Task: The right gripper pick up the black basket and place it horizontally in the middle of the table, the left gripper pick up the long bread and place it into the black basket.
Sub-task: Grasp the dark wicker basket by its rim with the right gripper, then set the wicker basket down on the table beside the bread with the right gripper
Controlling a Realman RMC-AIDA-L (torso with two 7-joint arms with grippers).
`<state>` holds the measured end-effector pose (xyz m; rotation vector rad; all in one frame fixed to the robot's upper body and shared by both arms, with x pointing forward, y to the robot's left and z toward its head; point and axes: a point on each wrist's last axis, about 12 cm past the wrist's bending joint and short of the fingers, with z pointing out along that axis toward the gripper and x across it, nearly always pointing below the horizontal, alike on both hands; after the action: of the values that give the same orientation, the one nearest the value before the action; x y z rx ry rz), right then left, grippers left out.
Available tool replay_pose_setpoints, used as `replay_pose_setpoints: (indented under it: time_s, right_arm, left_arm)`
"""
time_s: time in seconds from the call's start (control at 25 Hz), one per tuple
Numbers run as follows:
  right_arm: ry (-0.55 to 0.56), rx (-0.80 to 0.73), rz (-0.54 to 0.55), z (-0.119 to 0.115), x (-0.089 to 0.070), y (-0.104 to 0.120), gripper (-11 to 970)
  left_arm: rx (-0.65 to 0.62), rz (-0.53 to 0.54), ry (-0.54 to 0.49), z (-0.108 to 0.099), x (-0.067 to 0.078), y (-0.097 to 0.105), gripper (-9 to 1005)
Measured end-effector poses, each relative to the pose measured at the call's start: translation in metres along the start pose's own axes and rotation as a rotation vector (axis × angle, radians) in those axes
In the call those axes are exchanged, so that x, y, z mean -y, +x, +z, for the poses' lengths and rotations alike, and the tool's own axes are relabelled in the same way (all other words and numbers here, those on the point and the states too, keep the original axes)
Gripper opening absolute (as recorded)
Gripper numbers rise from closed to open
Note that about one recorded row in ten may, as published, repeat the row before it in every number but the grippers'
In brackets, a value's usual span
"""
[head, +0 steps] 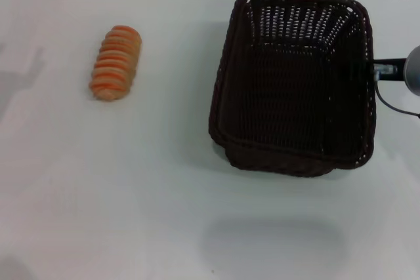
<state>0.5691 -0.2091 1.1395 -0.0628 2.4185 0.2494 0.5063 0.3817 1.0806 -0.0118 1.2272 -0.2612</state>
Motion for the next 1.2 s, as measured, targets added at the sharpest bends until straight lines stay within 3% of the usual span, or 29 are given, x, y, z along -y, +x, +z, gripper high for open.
replay_pose_setpoints:
  time_s: [0.16,0.48,0.92,0.96,1.2]
  right_arm:
    - [-0.006,0.046,-0.017,-0.011,-0.002,-0.006,306]
    - [-0.012,0.152,-0.139,-0.031,-0.007,-0.023,189]
    - [-0.009,0.284,-0.509,-0.059,-0.028,-0.056,181]
    - [-0.042,0.290,-0.600,-0.060,-0.037,-0.060,181]
    - [-0.180,0.279,-0.787,-0.064,-0.058,-0.065,180]
  left_arm:
    - [0.008,0.000,-0.001,0.000,0.000,-0.001,776]
    - [0.015,-0.001,-0.001,0.000,0.000,-0.002,773]
    - [0.004,0.006,-0.008,0.010,-0.004,-0.004,768]
    - [-0.006,0.005,-0.016,0.013,-0.004,-0.002,767]
    - [-0.015,0.002,-0.021,0.017,-0.004,-0.001,765]
